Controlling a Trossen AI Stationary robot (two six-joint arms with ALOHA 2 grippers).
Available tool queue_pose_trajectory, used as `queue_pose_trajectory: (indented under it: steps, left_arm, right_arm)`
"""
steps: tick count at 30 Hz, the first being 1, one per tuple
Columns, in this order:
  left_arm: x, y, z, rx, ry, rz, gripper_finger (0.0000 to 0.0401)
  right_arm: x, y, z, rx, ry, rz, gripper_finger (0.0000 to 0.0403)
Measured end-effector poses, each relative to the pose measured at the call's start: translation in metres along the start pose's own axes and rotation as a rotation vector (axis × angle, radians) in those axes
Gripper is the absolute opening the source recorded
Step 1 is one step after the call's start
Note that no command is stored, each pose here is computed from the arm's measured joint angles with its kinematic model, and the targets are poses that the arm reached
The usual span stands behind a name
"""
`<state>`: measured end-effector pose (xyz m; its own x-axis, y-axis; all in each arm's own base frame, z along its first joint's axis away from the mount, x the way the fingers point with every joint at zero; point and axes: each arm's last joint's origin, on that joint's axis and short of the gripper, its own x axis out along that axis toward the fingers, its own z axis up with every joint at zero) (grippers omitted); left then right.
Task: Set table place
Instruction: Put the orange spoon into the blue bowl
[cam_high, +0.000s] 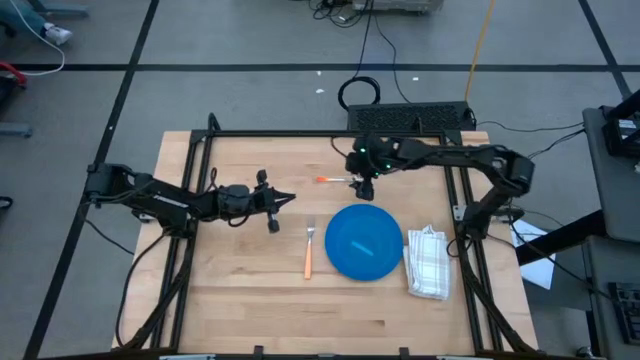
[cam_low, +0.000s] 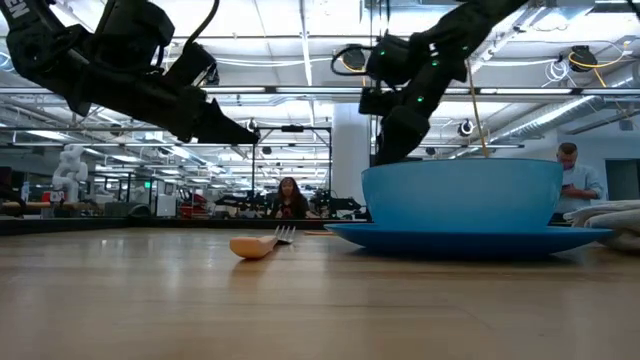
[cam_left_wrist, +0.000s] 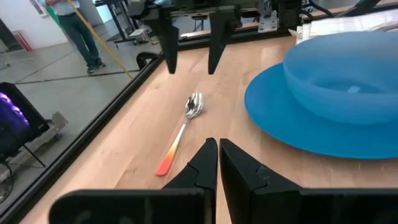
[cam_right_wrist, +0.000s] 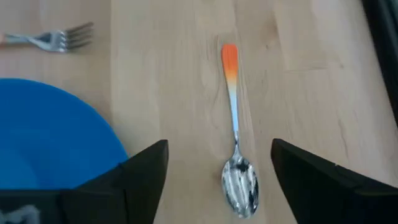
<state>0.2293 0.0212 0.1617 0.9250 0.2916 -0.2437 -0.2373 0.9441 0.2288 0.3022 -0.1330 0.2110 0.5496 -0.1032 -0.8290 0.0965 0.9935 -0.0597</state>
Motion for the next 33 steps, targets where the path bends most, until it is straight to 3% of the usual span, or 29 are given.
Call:
queue_pose_trajectory:
  steps: [5, 10, 33]
  left_arm:
    - [0.000, 0.000, -0.002, 0.005, 0.019, -0.003, 0.0024]
    - [0.000, 0.000, -0.003, 0.006, 0.026, -0.005, 0.0024]
    - [0.000, 0.000, -0.004, 0.006, 0.037, -0.010, 0.0024]
  right_arm:
    - [0.009, -0.009, 0.016, -0.026, 0.037, 0.007, 0.0289]
    - [0.014, -0.026, 0.024, 0.027, 0.049, 0.018, 0.0277]
    - [0.053, -0.032, 0.009, 0.058, 0.116, 0.145, 0.0265]
